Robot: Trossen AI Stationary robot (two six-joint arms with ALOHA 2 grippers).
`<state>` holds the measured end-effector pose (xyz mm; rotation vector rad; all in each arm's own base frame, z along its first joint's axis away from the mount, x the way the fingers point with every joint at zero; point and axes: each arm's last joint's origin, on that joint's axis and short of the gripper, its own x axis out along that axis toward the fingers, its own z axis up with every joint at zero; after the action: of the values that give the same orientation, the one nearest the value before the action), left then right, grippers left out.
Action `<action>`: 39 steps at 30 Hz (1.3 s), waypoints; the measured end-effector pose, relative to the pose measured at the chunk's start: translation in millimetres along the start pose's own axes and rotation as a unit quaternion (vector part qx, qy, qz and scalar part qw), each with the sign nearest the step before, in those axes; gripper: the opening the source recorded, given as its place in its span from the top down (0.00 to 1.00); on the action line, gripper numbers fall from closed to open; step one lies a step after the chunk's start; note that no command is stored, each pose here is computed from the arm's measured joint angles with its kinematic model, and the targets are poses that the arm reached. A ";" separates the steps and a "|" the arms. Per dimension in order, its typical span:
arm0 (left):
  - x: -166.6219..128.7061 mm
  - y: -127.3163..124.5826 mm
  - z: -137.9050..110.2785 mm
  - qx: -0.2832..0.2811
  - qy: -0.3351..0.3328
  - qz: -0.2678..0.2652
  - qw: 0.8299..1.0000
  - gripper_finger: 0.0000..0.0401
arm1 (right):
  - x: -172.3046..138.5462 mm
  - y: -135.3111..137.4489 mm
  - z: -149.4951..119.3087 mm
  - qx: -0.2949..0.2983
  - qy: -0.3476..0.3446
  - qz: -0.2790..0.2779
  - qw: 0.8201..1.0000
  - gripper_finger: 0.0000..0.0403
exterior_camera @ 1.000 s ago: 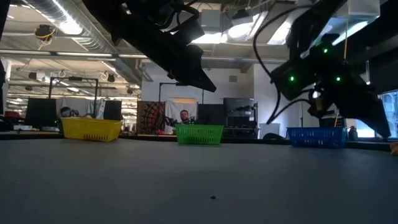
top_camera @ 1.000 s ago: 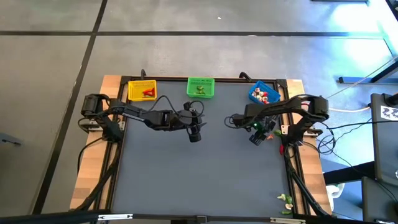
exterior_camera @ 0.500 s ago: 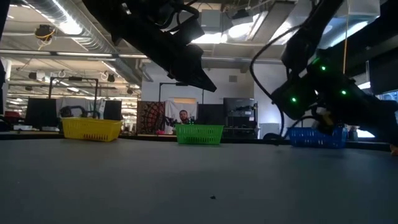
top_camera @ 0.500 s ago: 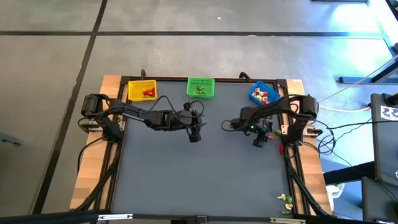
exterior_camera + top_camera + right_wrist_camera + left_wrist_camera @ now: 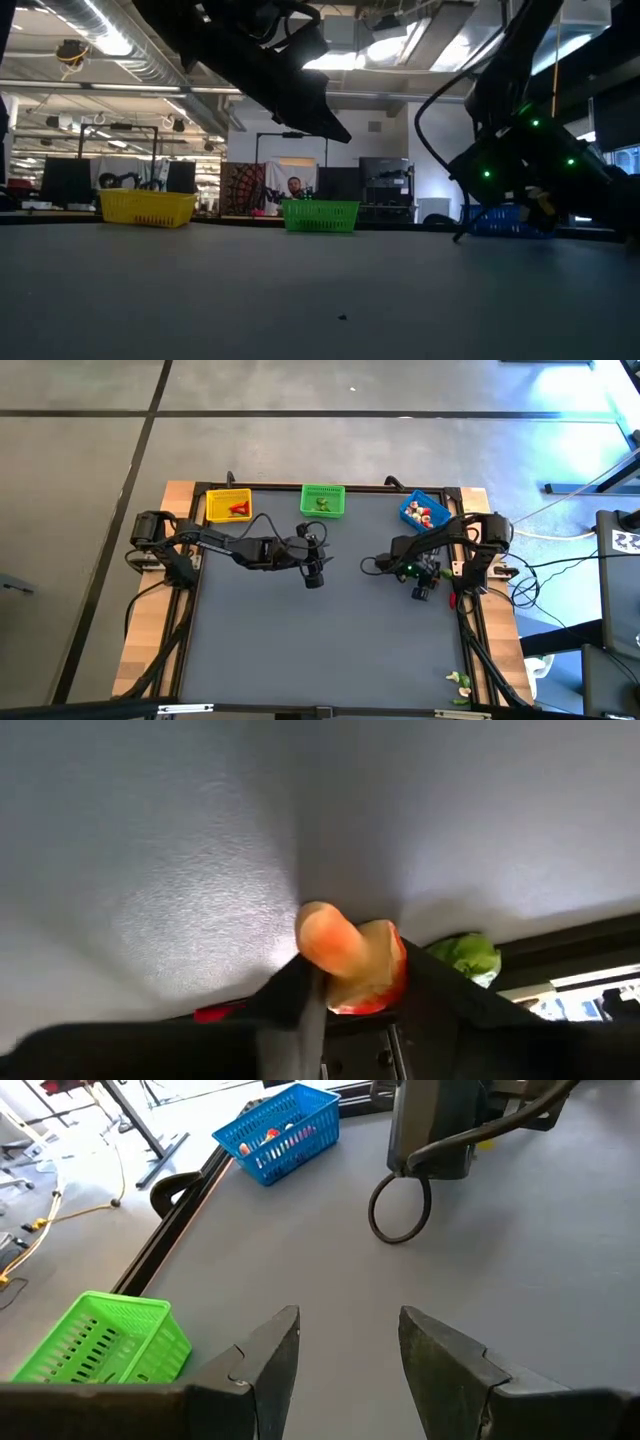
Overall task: Sort produce into baskets
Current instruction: Put the red mushroom into the blue basket
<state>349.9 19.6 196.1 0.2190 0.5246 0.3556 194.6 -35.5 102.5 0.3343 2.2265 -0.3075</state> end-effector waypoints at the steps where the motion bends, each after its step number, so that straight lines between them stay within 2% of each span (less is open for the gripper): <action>1: 0.0 0.0 0.0 0.000 0.000 0.000 1.000 0.58 | 0.0 0.1 0.3 -0.005 -0.002 0.001 1.000 0.77; 9: 0.0 0.0 -0.1 0.011 0.000 0.000 1.000 0.58 | -3.6 -0.8 -3.1 -0.028 -0.011 -0.004 1.000 0.88; 14: 0.0 -0.4 -2.4 0.022 0.011 -0.004 1.000 0.58 | -21.0 -3.1 -15.5 -0.032 -0.069 0.005 0.997 0.88; 16: -0.1 -1.5 -3.7 0.016 0.016 -0.021 1.000 0.58 | -31.9 -4.5 -21.4 -0.023 -0.101 0.012 0.995 0.88; 21: -0.5 -4.2 -14.9 -0.008 0.021 -0.037 0.999 0.58 | -56.9 -18.3 -38.2 0.032 -0.186 0.031 0.982 0.88; 26: -1.2 -5.3 -23.7 -0.029 0.032 -0.039 0.998 0.58 | -70.2 -42.8 -55.7 0.116 -0.262 0.045 0.957 0.88; 33: -3.0 -9.1 -33.9 -0.027 0.036 -0.046 0.998 0.58 | -81.9 -78.9 -69.7 0.222 -0.367 0.041 0.902 0.88; 36: -3.3 -9.1 -37.1 -0.030 0.033 -0.046 0.998 0.58 | -83.3 -97.7 -70.3 0.275 -0.391 0.029 0.878 0.88; 39: -3.5 -9.3 -38.9 -0.030 0.035 -0.046 0.998 0.58 | -80.3 -116.2 -69.6 0.308 -0.392 0.023 0.866 0.88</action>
<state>329.3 14.1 162.2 0.1245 0.5900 0.2896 154.3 -131.8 220.3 0.4888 1.2679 -0.9519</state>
